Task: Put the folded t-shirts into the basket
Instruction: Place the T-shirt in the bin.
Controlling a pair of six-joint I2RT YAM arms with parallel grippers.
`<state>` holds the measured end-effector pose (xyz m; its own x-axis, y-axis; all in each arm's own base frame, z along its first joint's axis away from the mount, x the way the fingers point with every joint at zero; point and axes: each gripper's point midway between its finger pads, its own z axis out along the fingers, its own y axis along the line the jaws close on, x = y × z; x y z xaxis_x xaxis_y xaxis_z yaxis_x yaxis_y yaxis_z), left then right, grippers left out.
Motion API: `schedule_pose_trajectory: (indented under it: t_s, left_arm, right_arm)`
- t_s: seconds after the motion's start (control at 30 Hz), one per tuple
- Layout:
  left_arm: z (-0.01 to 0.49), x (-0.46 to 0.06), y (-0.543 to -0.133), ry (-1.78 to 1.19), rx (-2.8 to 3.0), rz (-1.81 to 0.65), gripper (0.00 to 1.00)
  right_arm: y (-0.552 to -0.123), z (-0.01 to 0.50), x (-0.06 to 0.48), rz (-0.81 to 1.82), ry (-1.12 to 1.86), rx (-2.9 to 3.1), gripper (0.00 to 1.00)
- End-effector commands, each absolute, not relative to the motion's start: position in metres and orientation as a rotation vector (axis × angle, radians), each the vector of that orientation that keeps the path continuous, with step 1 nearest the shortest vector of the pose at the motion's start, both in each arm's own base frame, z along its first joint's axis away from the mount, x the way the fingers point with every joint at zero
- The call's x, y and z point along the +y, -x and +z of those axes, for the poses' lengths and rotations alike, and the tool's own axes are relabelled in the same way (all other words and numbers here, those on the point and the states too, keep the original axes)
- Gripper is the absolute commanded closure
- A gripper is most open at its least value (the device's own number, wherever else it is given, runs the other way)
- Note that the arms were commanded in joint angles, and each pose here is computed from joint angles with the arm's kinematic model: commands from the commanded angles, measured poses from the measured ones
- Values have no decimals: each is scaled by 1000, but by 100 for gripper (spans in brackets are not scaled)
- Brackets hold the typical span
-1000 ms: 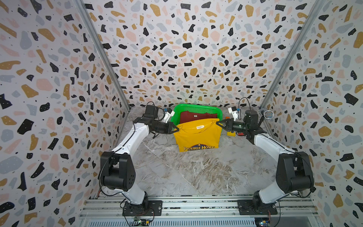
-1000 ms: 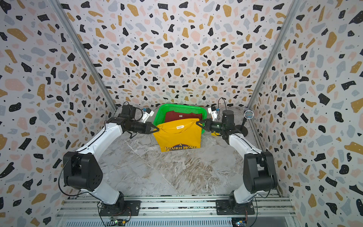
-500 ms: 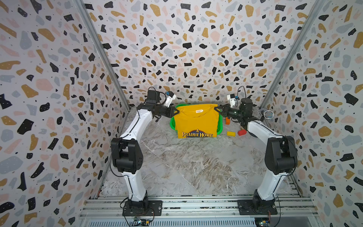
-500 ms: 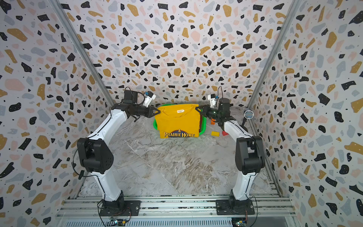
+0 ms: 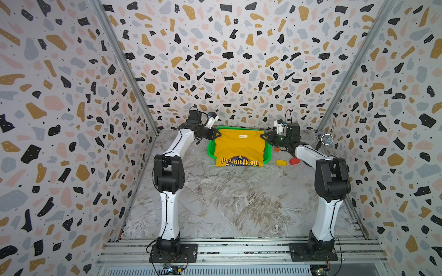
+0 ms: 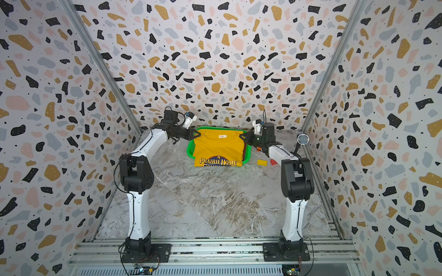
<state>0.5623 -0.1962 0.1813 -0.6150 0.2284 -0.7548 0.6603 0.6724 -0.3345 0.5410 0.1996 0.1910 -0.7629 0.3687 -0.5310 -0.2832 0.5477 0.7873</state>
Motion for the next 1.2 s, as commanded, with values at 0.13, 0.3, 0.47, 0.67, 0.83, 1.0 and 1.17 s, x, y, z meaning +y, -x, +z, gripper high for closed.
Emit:
schedule_pose_trajectory:
  t_s: [0.13,0.3,0.47,0.67,0.83,1.0,1.17]
  left_arm:
    - [180,-198,-591,-649,2142,-725,100]
    - [175,-201,-602,-651,2130,-694,100]
    - [167,-203,-610,-643,2130,-685,100]
    - [155,-205,-614,-645,2141,-675,100]
    - [145,-204,-618,-645,2151,-660,96]
    - [141,-203,-626,-623,2154,-644,50]
    - [157,-198,-628,-590,2140,-619,23]
  right_arm:
    - [-559,205,188,1138,-47,2054,100]
    - [-565,194,181,1123,-60,2082,100]
    - [-567,181,178,1110,-74,2097,100]
    - [-567,170,178,1115,-84,2111,100]
    - [-569,166,176,1117,-93,2114,100]
    - [-573,164,172,1111,-121,2113,83]
    - [-575,167,168,1086,-146,2124,42]
